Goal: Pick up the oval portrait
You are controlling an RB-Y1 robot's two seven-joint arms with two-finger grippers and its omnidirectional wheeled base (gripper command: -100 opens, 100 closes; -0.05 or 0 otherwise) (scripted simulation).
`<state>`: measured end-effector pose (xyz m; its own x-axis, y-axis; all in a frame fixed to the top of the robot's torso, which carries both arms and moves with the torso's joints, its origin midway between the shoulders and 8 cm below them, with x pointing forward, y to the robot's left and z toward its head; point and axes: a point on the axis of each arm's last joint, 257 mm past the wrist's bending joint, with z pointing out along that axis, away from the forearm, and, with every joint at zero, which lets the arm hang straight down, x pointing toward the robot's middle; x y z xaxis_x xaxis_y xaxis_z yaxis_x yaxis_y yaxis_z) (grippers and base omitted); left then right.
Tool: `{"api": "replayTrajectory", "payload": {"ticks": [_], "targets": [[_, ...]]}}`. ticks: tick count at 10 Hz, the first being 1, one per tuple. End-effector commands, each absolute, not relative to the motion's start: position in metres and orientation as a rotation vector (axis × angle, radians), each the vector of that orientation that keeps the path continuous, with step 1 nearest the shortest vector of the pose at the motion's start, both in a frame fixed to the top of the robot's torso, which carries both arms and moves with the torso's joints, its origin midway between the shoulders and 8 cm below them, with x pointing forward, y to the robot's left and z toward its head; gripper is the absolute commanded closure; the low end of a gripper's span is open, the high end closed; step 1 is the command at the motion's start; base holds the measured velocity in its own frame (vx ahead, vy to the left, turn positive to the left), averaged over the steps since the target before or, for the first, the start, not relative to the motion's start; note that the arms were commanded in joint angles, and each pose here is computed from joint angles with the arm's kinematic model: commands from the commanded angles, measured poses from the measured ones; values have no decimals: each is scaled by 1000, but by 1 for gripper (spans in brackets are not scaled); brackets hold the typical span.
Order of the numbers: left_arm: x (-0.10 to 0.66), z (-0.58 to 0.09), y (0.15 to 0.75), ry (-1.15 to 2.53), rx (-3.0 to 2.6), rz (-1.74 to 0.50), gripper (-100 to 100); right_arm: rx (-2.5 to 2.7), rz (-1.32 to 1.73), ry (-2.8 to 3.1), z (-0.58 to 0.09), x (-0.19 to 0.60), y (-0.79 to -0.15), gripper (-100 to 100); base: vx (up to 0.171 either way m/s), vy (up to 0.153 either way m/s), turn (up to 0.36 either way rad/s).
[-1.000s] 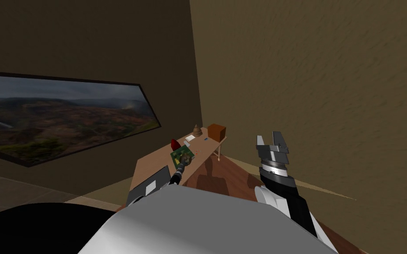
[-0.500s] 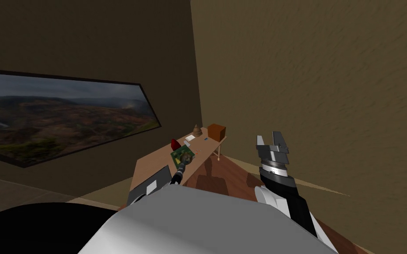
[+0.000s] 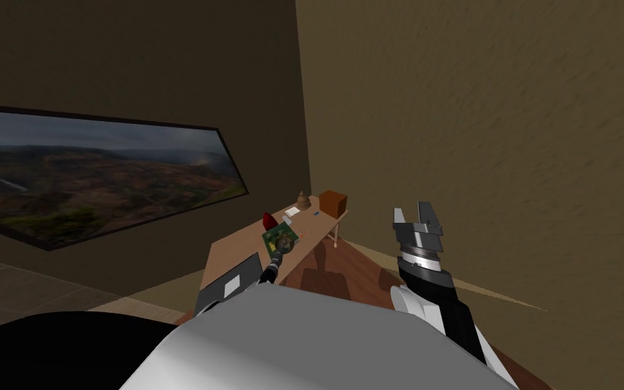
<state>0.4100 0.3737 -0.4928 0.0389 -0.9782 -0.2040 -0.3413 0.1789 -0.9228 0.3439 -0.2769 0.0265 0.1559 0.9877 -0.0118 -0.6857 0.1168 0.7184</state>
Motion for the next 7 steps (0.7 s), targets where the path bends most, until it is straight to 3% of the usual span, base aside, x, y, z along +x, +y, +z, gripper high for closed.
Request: {"api": "replayTrajectory", "payload": {"ticks": [1,6,7], "targets": [[404,-491,381,1493,-1325,-837,100,652,1328,573,27,344,-277,0,51,-86,101],[393,-490,389,1514,-1313,-846,100,652,1328,573,27,344,-277,0,17,-55,56],[392,-491,389,1514,-1315,-847,0,652,1328,573,27,344,-277,0,0,-6,-2]]}}
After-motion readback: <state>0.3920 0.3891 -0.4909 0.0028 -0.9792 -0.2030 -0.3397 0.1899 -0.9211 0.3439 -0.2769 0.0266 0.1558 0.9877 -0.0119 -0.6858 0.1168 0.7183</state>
